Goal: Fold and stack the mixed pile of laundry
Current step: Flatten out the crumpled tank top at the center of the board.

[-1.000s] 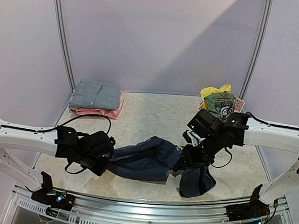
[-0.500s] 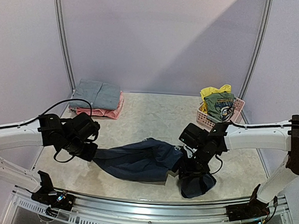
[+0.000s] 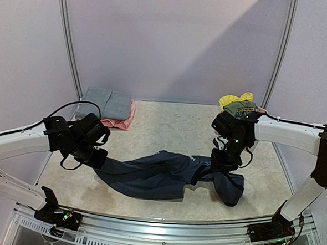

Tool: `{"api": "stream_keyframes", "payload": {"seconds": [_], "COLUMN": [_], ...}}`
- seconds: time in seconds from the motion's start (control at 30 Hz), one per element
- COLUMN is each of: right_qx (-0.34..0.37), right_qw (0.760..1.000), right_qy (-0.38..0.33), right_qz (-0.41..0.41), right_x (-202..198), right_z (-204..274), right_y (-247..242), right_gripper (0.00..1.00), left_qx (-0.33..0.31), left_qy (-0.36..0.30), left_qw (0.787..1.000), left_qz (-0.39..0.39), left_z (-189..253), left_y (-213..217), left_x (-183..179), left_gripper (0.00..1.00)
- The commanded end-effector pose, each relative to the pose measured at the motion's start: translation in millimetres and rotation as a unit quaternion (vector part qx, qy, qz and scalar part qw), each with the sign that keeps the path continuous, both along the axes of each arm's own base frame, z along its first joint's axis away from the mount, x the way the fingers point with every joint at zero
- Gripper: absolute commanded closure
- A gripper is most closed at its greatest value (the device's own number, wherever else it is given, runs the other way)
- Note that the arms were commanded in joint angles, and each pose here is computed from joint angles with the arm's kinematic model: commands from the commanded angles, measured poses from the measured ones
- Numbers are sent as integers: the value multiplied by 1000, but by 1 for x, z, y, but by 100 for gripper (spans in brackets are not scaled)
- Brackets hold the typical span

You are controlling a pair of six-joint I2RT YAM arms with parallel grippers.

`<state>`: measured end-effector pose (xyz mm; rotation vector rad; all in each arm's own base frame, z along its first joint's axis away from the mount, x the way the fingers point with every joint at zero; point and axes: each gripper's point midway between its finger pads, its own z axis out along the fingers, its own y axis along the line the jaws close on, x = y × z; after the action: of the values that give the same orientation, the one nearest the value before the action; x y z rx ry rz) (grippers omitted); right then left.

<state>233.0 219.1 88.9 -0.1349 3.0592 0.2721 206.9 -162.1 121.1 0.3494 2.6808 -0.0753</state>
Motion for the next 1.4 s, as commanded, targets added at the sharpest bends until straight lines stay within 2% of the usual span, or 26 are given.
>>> {"api": "stream_keyframes", "payload": {"seconds": [0.0,0.1,0.27,0.4,0.5,0.6,0.83,1.1,1.37], "right_qx": [-5,42,91,153,204,234,267,294,318], "right_qw": [1000,998,991,986,978,972,961,948,934], "right_qy": [-10,-10,-34,-29,-22,-24,-57,-65,-89], "right_qz": [4,36,89,68,49,18,-43,-102,-138], "right_x": [34,37,1,-34,-55,-60,-45,-40,-38], "right_z": [7,25,48,41,28,17,-5,-33,-43], "right_y": [-14,9,46,69,82,90,95,101,101], "right_gripper": [56,56,54,52,48,40,29,31,42], "left_qx": [4,5,4,2,-1,-2,-2,-5,-8], "left_qy": [13,22,27,30,35,41,54,64,67], "left_qw": [1000,1000,1000,1000,999,999,999,998,998], "left_qz": [-6,-9,-8,-4,-5,-7,-8,-8,-9], "left_z": [0,-1,-1,-3,-5,-7,-9,-6,-6], "left_y": [-2,-5,-4,-2,-1,-1,-1,-3,-3], "left_x": [6,6,4,1,-2,-4,-7,-6,-6], "left_gripper": [100,100,100,100,100,100,100,100,100]}}
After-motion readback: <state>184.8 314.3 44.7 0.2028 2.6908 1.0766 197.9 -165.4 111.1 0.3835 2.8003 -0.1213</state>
